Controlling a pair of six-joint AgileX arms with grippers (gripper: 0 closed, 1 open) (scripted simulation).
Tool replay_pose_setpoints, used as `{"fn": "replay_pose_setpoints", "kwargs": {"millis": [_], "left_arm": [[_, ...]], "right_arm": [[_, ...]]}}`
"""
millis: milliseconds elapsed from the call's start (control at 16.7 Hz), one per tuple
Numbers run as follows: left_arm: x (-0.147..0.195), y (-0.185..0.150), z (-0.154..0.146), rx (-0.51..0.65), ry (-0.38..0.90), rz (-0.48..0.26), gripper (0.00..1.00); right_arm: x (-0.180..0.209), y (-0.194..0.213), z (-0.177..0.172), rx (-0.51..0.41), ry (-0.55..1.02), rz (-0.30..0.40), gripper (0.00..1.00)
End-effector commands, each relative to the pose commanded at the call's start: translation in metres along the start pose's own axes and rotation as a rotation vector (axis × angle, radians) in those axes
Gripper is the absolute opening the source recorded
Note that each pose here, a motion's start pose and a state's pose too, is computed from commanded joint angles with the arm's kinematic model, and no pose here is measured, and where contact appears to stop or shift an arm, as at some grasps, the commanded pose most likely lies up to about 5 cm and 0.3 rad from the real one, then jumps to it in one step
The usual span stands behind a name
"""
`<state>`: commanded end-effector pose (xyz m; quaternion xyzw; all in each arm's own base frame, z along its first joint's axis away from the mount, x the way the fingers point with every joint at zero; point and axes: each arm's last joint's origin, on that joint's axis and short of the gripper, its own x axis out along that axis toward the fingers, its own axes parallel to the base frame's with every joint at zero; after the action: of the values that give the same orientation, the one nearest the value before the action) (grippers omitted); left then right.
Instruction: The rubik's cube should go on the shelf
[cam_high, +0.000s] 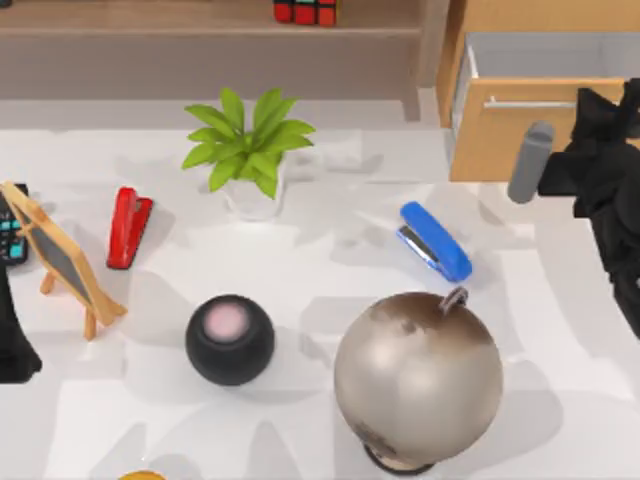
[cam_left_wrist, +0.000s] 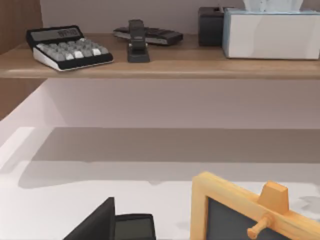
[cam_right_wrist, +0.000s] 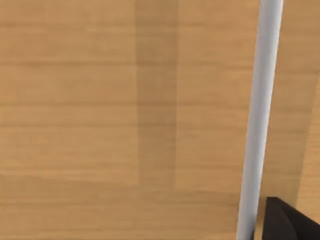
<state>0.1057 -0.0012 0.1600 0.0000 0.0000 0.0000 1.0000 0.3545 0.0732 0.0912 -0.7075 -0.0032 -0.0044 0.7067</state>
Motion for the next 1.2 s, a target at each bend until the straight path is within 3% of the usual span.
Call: {"fn": "replay_pose_setpoints", "kwargs": {"millis": [720, 1200], "left_arm": [[0.0, 0.0, 0.0, 0.0, 0.0, 0.0, 1.0], [0.0, 0.0, 0.0, 0.0, 0.0, 0.0, 1.0]], "right_arm": [[0.028, -0.005, 0.001, 0.003, -0.001, -0.018, 0.0], [0.071, -0.001, 0.001, 0.0, -0.004, -0.006, 0.0]]}}
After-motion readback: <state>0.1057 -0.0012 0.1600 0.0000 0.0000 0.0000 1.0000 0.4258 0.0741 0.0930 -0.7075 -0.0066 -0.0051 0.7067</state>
